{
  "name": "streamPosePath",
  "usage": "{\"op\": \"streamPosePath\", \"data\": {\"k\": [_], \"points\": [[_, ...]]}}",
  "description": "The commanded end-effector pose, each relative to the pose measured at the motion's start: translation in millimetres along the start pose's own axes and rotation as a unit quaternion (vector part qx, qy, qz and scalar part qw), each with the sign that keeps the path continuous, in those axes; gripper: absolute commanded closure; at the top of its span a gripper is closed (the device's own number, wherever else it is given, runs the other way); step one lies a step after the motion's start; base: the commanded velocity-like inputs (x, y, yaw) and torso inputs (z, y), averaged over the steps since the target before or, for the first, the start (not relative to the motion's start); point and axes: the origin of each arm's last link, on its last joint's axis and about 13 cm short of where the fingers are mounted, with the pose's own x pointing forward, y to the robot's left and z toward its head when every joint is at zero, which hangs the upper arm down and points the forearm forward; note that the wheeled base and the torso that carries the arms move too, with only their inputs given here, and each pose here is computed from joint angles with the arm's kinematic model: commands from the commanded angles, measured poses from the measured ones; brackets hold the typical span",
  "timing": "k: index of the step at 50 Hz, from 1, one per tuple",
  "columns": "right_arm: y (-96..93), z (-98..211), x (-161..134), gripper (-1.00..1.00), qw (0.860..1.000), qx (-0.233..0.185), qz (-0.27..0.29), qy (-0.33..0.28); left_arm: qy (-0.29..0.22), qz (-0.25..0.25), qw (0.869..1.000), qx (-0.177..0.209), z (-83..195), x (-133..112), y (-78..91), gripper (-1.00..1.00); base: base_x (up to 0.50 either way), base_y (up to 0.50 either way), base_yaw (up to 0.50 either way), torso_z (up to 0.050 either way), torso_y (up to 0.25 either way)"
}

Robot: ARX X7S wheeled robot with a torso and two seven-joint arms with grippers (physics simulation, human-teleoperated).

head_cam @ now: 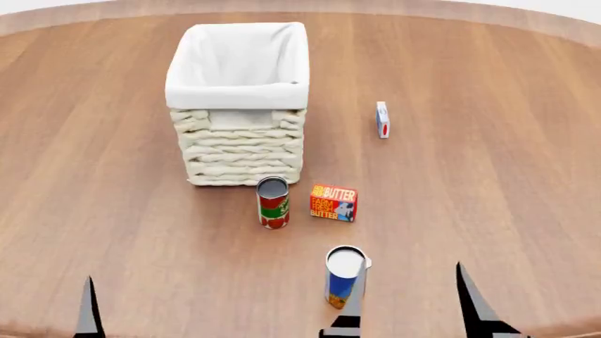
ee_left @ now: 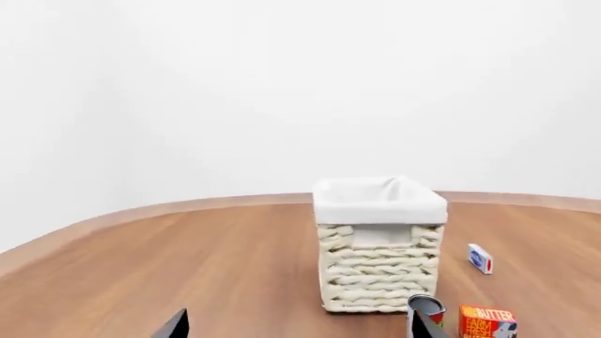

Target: Pick up the alphabet soup and put it in the basket.

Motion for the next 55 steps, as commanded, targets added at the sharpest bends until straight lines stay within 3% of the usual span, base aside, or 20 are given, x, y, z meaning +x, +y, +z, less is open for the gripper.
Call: {"op": "streamPosePath", "data": {"k": [1,7,55], "points": [[3.2,47,-9,-1.00,0.998,0.003,0.008,-0.061,-0.057,0.017,0.998,-0.003,50,-23,4.2,-1.00,0.00,0.00,0.00,0.000,0.000],[5.4,61,-13,-1.00,0.996,0.012,0.019,-0.081,-0.081,0.005,0.997,-0.013,66,-31,3.2,-1.00,0.04,0.00,0.00,0.000,0.000],[8.2,59,-12,-1.00,0.997,0.031,0.029,-0.070,-0.064,0.007,0.998,0.007,61,-29,0.9,-1.00,0.46,0.00,0.00,0.000,0.000]]}}
